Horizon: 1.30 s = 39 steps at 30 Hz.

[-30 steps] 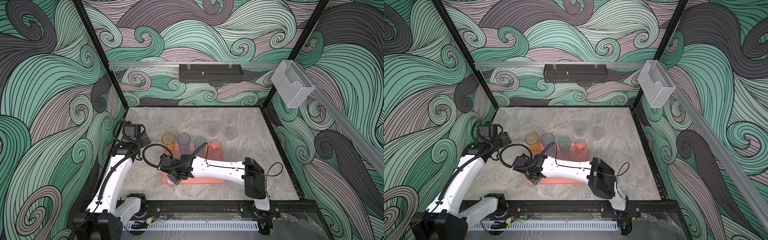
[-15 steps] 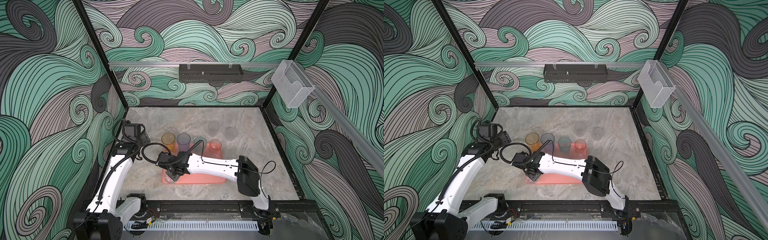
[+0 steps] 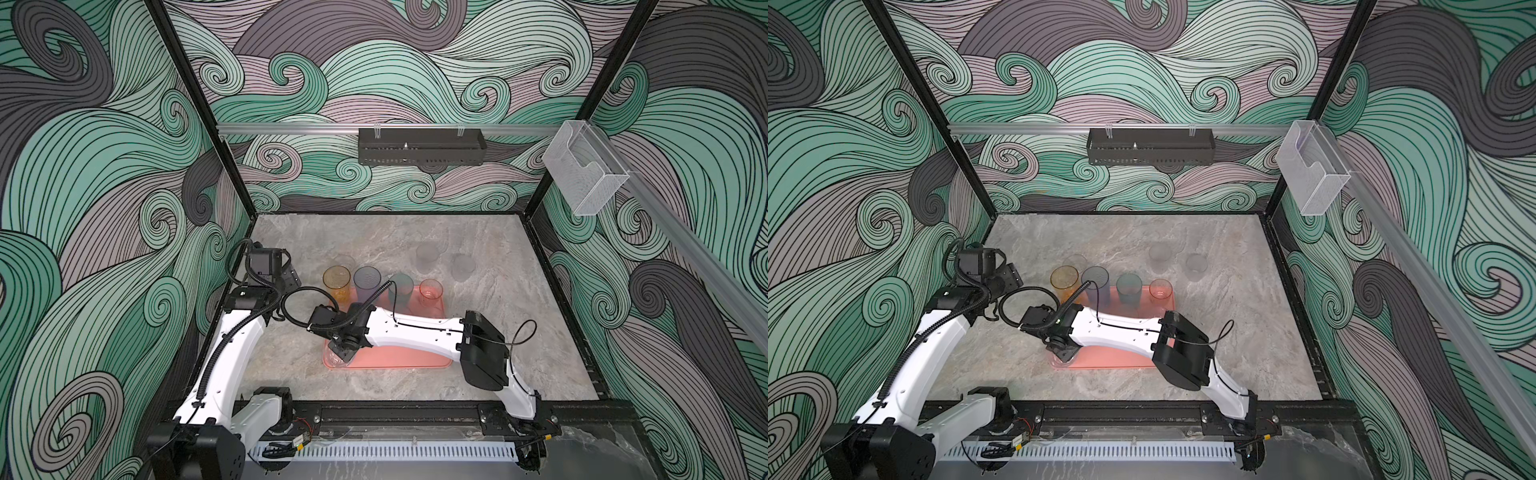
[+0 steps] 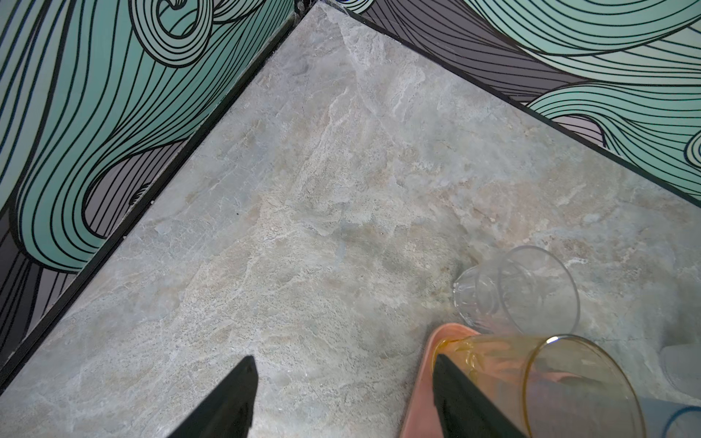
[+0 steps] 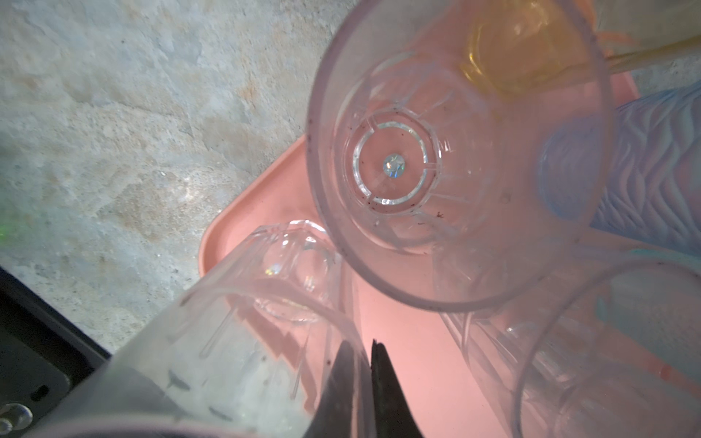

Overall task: Place the glasses into the tray
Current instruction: Place the glass on the tray.

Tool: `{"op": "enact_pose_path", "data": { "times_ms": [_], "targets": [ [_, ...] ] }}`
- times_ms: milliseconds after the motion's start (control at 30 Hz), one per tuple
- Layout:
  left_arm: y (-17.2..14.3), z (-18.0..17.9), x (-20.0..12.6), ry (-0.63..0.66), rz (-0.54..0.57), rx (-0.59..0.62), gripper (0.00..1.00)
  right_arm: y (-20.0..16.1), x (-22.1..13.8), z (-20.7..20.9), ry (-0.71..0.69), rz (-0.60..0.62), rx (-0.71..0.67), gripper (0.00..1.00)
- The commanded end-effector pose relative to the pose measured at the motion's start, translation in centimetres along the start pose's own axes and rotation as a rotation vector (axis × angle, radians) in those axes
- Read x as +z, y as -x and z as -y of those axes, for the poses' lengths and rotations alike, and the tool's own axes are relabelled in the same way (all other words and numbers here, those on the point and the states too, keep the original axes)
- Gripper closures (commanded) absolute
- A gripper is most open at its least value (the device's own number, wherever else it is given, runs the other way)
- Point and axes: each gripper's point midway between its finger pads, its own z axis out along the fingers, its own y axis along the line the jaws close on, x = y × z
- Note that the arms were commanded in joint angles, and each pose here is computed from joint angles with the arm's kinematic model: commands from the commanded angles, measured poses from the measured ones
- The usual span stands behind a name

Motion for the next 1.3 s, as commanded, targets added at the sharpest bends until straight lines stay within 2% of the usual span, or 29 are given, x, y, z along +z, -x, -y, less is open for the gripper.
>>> {"op": "enact_pose_path", "data": {
  "times_ms": [0,200,333,667,733,933,1000,1067,1167,1200,1267],
  "targets": [
    [0.5,-0.2,0.1,0.009,0.018,0.000,0.25,0.4,-0.1,0.0,0.011,-0.001,0.013,0.77],
    [0.7,0.0,0.1,-0.002,0.018,0.003,0.25,1.0,-1.3,-0.2,0.040,0.022,0.041,0.73],
    [0.9,0.2,0.0,-0.006,0.017,0.007,0.25,1.5,-3.0,0.1,0.077,0.045,0.072,0.65],
    [3.0,1.4,-1.2,-0.043,0.034,0.019,0.23,1.6,-10.2,3.2,0.182,0.134,0.145,0.53],
    [3.8,1.8,-1.7,-0.059,0.047,0.021,0.23,1.5,-11.4,4.3,0.209,0.148,0.174,0.51],
    [6.5,4.0,-2.7,-0.135,0.074,0.055,0.24,1.8,-13.9,9.9,0.173,0.211,0.287,0.48],
    [7.0,5.7,-2.4,-0.206,0.074,0.086,0.25,1.7,-14.0,12.1,0.158,0.219,0.342,0.48],
    [6.9,7.8,-1.7,-0.301,0.039,0.115,0.27,1.5,-13.9,13.7,0.155,0.226,0.385,0.47],
    [5.5,11.1,0.5,-0.426,-0.111,0.152,0.31,1.3,-13.6,15.8,0.165,0.235,0.441,0.44],
    [5.2,12.0,1.1,-0.460,-0.159,0.157,0.36,1.2,-13.6,16.4,0.164,0.238,0.456,0.43],
    [3.8,13.1,3.5,-0.482,-0.268,0.173,0.40,0.9,-13.4,17.5,0.164,0.240,0.482,0.42]
  ]
}}
